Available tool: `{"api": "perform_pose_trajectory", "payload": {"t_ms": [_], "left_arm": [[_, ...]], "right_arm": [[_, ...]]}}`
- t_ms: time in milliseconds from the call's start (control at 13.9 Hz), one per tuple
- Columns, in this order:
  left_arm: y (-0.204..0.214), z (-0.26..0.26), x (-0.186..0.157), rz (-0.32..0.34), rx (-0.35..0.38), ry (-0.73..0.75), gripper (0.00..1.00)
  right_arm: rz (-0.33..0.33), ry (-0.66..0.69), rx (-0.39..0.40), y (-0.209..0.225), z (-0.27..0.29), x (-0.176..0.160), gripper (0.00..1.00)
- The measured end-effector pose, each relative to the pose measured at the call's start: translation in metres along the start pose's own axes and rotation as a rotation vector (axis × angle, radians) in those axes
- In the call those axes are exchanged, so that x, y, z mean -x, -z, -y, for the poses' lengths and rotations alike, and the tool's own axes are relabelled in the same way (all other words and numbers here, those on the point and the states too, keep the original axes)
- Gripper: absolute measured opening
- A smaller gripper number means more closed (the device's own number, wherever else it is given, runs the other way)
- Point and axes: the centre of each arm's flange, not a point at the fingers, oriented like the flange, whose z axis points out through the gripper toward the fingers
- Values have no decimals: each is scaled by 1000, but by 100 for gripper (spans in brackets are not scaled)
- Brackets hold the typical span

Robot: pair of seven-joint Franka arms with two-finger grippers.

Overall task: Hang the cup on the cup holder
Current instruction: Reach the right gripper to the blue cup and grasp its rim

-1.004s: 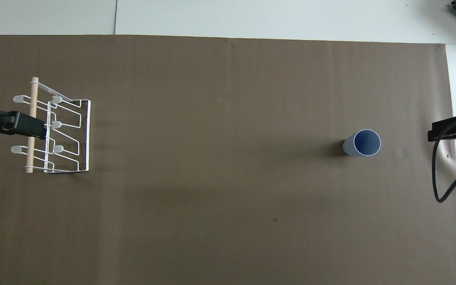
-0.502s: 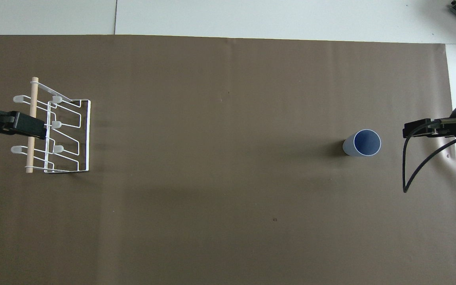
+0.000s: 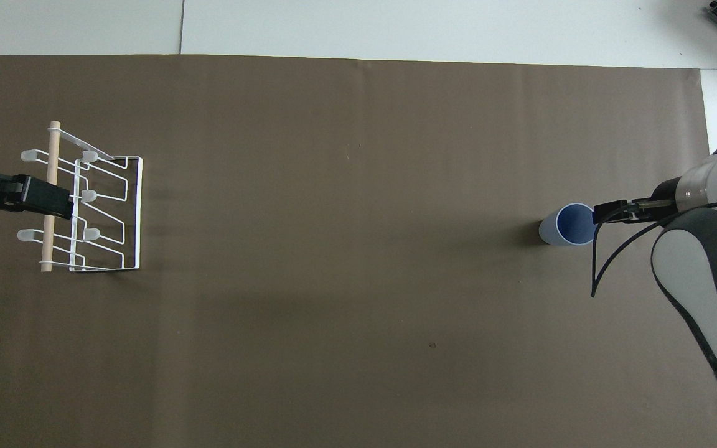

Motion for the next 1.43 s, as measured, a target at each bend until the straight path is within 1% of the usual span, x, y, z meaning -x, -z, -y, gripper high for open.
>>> {"api": "perform_pose_trajectory", "payload": {"t_ms": [143, 358, 502, 860, 932, 1075, 1219, 1291, 1362, 1434], "left_arm": [[0, 0, 0, 0, 0, 0, 100], [0, 0, 0, 0, 0, 0, 100], [0, 0, 0, 0, 0, 0, 100], [0, 0, 0, 0, 0, 0, 100], [0, 0, 0, 0, 0, 0, 100], [0, 0, 0, 0, 0, 0, 100], [0, 0, 0, 0, 0, 0, 100], [0, 0, 0, 0, 0, 0, 100], [0, 0, 0, 0, 0, 0, 100], [0, 0, 0, 0, 0, 0, 100]], "right_arm": [[1, -1, -10, -23, -5, -7, 100], [-4, -2, -5, -43, -7, -12, 100], [-8, -3, -3, -52, -8, -13, 100], [12, -7, -10, -68, -8, -7, 100], [13, -5, -15, -69, -8, -6, 92], [12, 20, -27, -70, -8, -5, 66], [9, 14, -41, -70, -10, -5, 43], [6, 3, -54, -70, -11, -5, 33], [4, -4, -62, -70, -12, -5, 21], [4, -6, -63, -70, -12, -5, 11]]}}
